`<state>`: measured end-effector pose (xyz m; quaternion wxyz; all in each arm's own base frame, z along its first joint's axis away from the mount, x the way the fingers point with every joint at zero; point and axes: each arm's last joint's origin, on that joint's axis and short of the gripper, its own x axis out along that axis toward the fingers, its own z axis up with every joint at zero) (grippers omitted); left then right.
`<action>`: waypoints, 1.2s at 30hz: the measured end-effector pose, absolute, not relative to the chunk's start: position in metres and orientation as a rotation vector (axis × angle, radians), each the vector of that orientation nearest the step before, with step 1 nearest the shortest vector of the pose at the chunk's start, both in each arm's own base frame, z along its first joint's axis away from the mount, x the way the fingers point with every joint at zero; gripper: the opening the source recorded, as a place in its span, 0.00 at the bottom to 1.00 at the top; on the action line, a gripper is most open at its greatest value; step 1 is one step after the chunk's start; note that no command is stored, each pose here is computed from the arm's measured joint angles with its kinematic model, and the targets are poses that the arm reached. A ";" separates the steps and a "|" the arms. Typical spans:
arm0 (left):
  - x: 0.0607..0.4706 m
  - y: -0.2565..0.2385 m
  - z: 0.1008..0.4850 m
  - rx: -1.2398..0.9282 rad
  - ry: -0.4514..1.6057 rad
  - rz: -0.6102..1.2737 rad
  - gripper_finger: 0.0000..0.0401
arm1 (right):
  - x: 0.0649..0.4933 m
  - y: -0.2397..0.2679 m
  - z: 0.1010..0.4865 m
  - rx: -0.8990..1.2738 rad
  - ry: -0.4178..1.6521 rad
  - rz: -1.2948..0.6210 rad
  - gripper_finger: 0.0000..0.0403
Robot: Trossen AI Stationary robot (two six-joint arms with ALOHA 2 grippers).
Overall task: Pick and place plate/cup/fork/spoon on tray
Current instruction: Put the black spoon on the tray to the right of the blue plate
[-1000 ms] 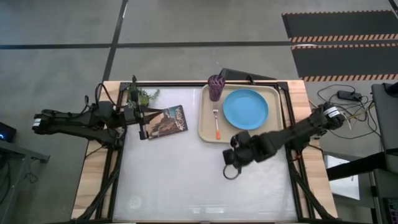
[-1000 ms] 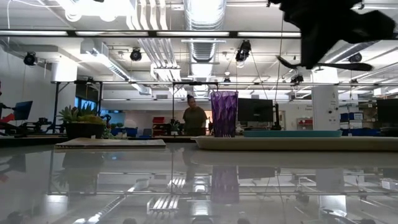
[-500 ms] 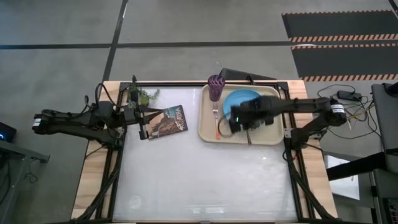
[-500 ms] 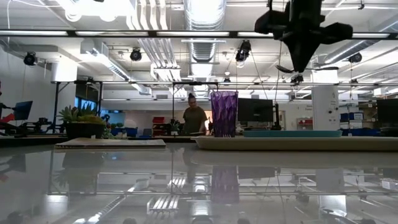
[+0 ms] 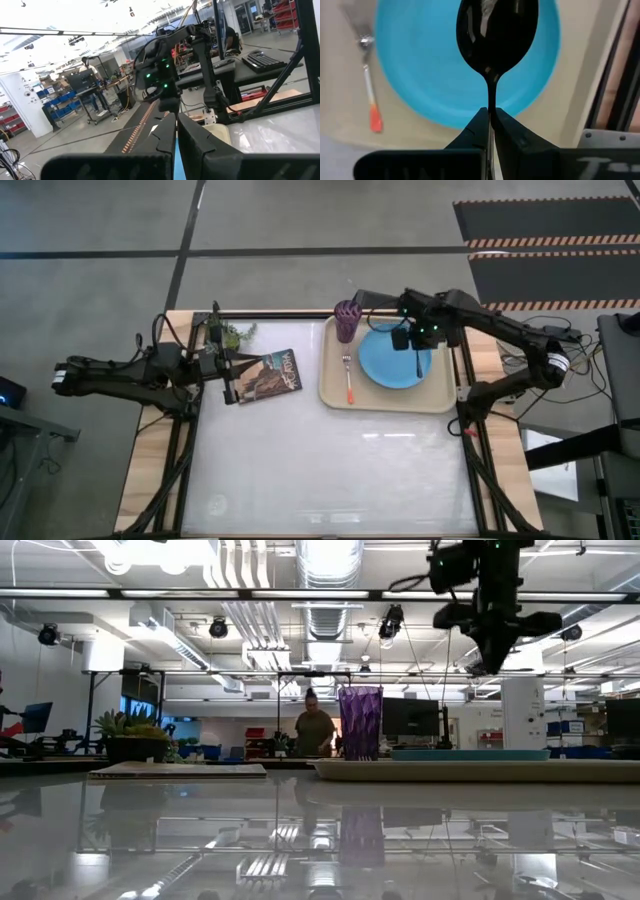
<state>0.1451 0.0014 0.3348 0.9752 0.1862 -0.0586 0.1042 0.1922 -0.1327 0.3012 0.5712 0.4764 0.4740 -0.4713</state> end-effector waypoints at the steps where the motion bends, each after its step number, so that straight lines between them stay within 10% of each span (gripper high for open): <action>1: 0.145 0.001 0.335 0.376 -0.118 0.210 0.00 | 0.188 -0.137 0.299 1.130 1.118 -1.107 0.02; 36: 0.144 0.002 0.335 0.377 -0.121 0.214 0.00 | 0.110 -0.167 0.199 1.291 1.336 -1.180 0.02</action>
